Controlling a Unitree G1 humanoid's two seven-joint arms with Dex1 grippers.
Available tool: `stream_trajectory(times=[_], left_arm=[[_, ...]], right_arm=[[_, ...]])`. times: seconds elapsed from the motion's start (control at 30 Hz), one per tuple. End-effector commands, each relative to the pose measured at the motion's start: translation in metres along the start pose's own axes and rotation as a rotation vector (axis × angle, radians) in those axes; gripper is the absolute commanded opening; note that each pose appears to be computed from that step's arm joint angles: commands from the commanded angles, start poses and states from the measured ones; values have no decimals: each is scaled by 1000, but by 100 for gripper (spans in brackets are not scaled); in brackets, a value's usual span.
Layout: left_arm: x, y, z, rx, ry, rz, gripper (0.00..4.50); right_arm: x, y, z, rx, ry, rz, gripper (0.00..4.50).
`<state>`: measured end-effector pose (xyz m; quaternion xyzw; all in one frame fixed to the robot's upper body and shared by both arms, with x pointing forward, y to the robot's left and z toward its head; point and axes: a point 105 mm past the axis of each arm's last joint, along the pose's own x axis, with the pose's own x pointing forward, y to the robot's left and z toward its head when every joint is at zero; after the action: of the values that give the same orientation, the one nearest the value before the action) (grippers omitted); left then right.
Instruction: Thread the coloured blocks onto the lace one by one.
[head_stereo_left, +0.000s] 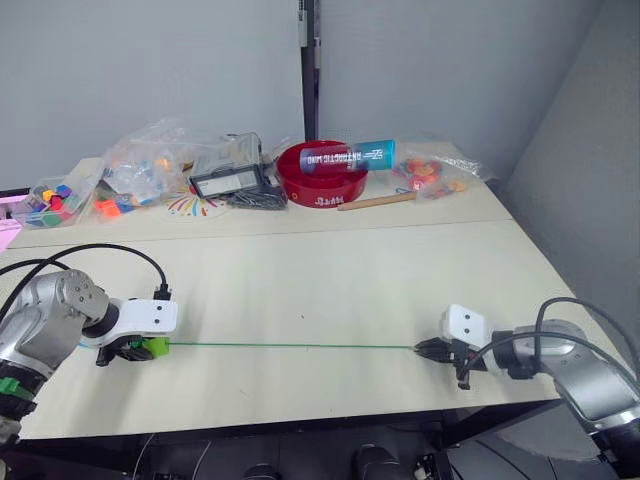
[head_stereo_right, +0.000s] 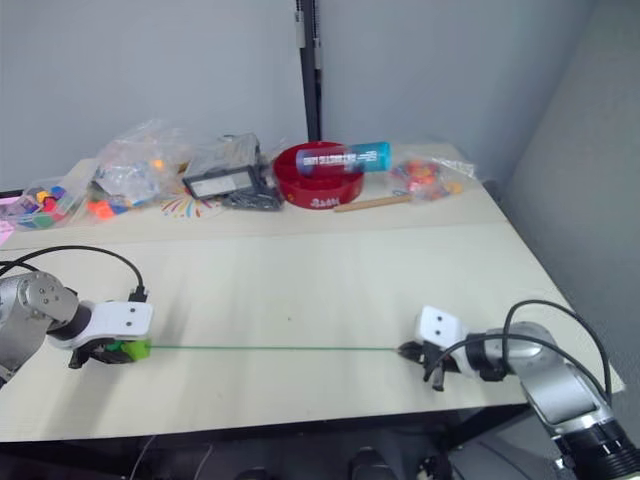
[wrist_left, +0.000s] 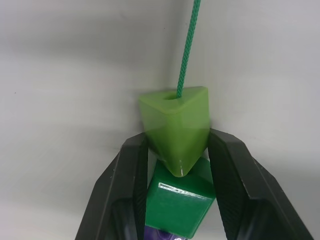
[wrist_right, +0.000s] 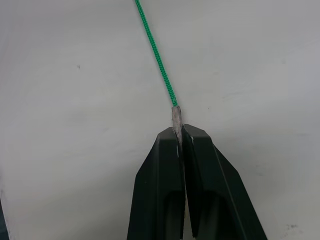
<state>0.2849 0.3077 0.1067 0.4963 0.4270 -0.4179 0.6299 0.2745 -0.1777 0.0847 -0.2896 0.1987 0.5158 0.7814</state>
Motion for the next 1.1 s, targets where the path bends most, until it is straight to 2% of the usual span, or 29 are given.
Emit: stream_trajectory(times=[0.03, 0.1, 0.13, 0.37, 0.5, 0.57, 0.63, 0.73, 0.77, 0.83, 0.93, 1.1], left_arm=[[9, -9, 2, 1, -31, -28, 126], [7, -9, 5, 1, -49, -26, 126], [5, -9, 6, 0, -64, -28, 230], [-49, -5, 12, -34, -200, 21, 450], [-82, -9, 6, -132, -284, 49, 450], [-91, -14, 2, -190, -357, 73, 450], [-100, -17, -1, -270, -491, 127, 450], [-103, -15, -13, -387, -644, 278, 450], [-102, -18, -18, -372, -685, 354, 450], [-94, -29, -28, -411, -716, 407, 450], [-84, -44, -53, -641, -793, 438, 450], [-72, -67, -80, -784, -783, 504, 450]], right_arm=[[13, 9, -6, 37, 4, 33, 0], [16, 6, -6, 31, 2, 18, 0], [17, 6, -5, 32, -3, 18, 70], [-6, -4, 26, 46, -141, 3, 304], [-20, -3, 36, 84, -207, -7, 438], [-25, -3, 39, 114, -242, -30, 445], [-31, -5, 43, 156, -291, -69, 445], [-39, -7, 44, 215, -342, -123, 445], [-41, -9, 42, 238, -356, -162, 445], [-45, -13, 36, 280, -375, -224, 445], [-50, -12, 21, 358, -378, -293, 445], [-64, -14, -5, 427, -367, -403, 445]])
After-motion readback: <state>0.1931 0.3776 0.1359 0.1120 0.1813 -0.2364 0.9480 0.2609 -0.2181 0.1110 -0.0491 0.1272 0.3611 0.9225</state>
